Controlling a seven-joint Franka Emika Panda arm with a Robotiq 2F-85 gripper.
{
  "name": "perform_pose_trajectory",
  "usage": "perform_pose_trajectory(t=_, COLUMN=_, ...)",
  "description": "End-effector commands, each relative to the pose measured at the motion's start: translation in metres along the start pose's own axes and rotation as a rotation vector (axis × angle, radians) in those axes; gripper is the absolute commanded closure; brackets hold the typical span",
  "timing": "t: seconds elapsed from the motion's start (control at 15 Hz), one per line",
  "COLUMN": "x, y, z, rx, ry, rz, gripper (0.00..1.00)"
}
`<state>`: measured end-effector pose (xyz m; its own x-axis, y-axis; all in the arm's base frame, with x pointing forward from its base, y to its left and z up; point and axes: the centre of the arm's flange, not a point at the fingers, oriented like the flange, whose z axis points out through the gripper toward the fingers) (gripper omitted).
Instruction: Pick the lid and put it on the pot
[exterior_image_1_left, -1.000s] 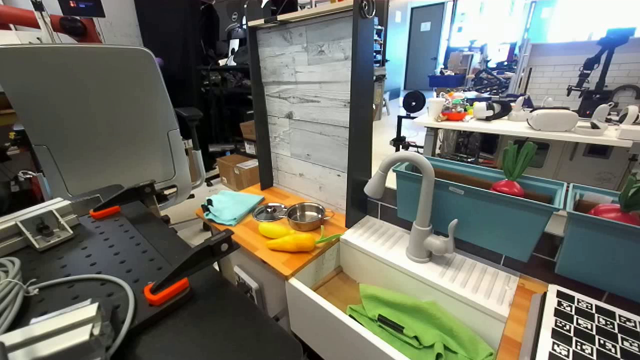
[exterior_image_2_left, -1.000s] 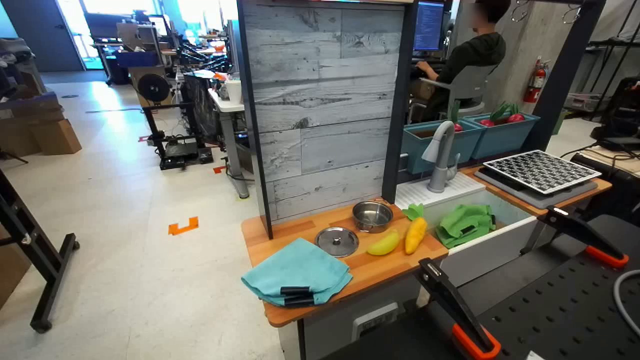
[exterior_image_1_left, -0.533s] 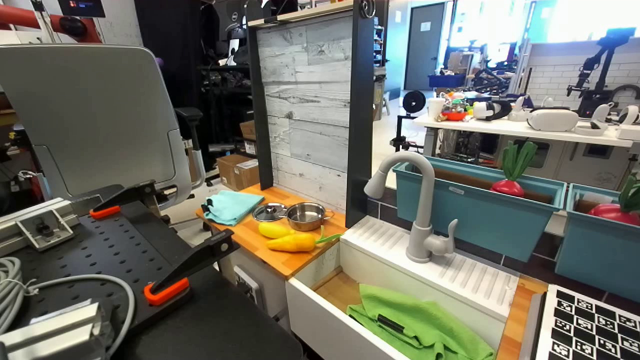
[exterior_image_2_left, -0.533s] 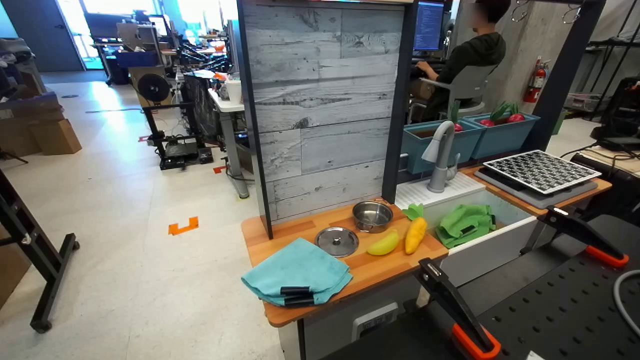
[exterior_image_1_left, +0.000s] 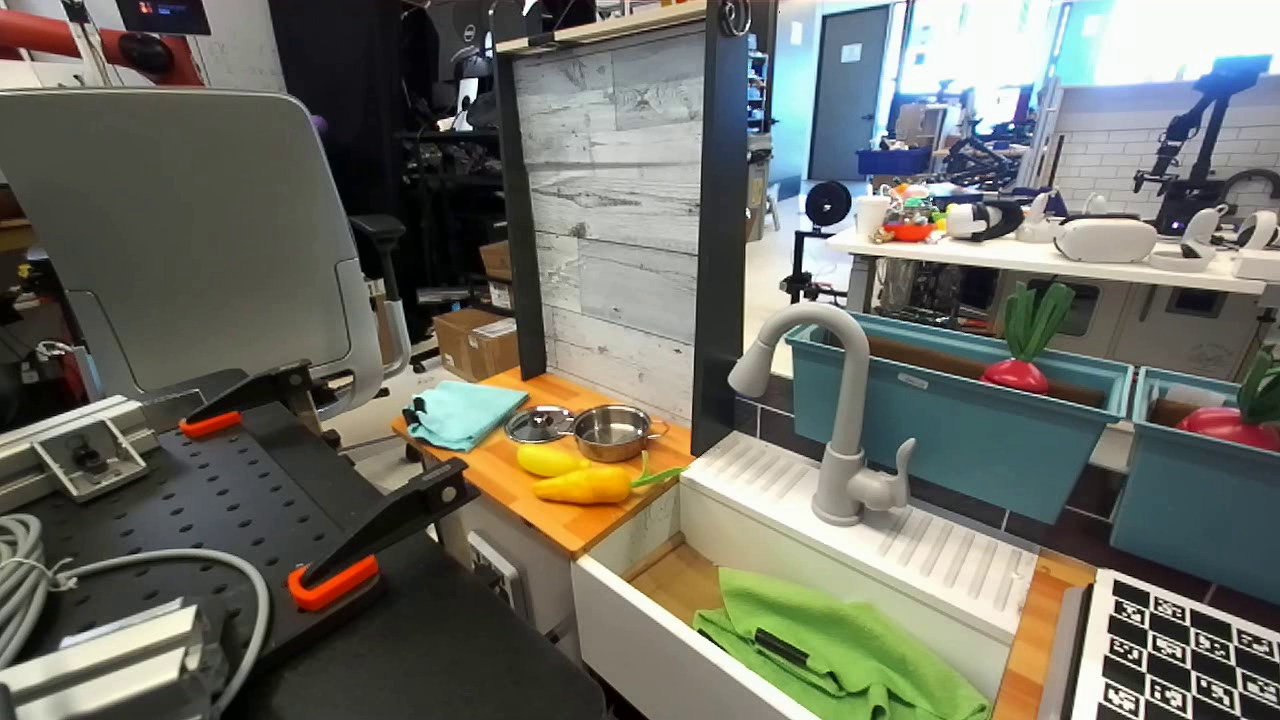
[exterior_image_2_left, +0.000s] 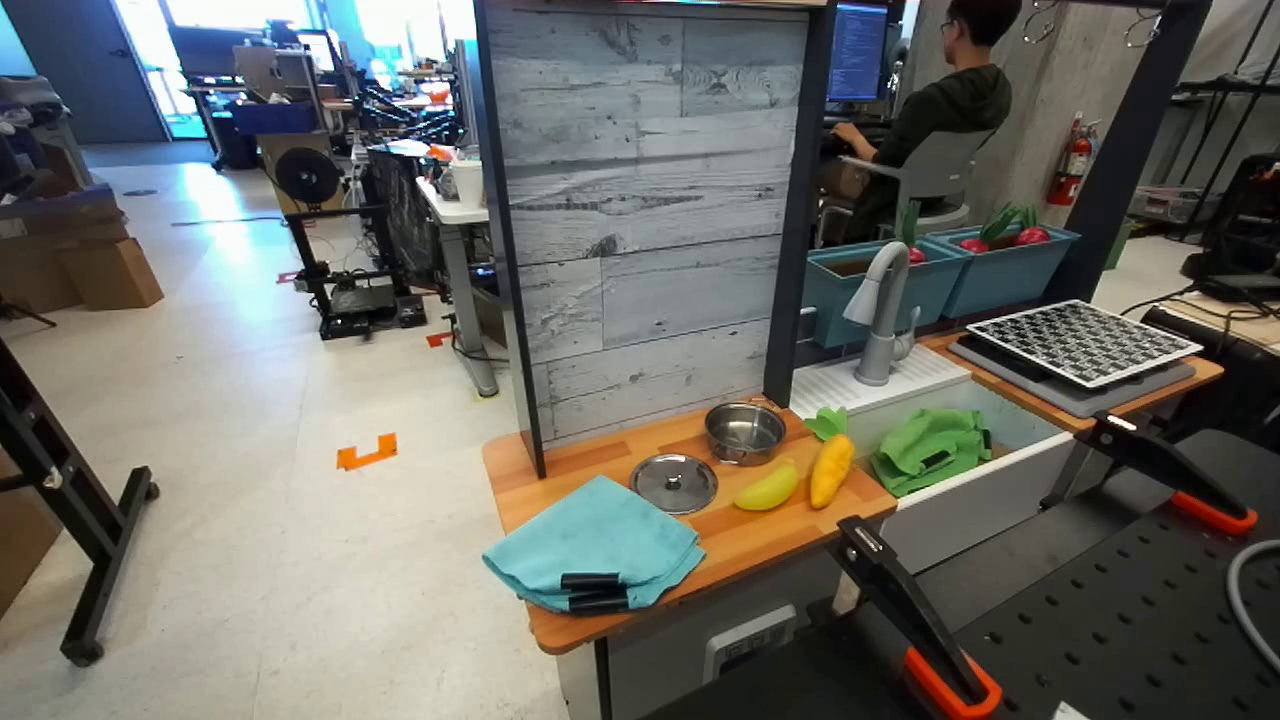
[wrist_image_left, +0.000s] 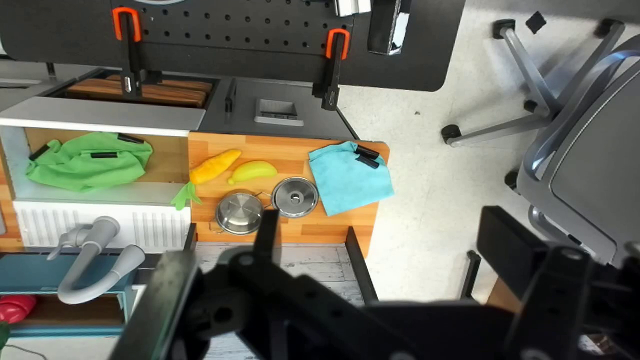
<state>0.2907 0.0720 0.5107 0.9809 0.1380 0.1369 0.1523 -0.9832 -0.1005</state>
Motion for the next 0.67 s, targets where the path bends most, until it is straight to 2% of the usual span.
perform_pose_trajectory(t=0.0, x=0.000, y=0.000, z=0.000, rx=0.000, ry=0.000, rz=0.000, gripper=0.00)
perform_pose_trajectory(t=0.47, x=0.000, y=0.000, z=0.000, rx=0.000, ry=0.000, rz=0.000, gripper=0.00)
perform_pose_trajectory(t=0.6, x=0.011, y=-0.001, z=0.009, rx=-0.007, ry=0.046, rz=0.011, gripper=0.00)
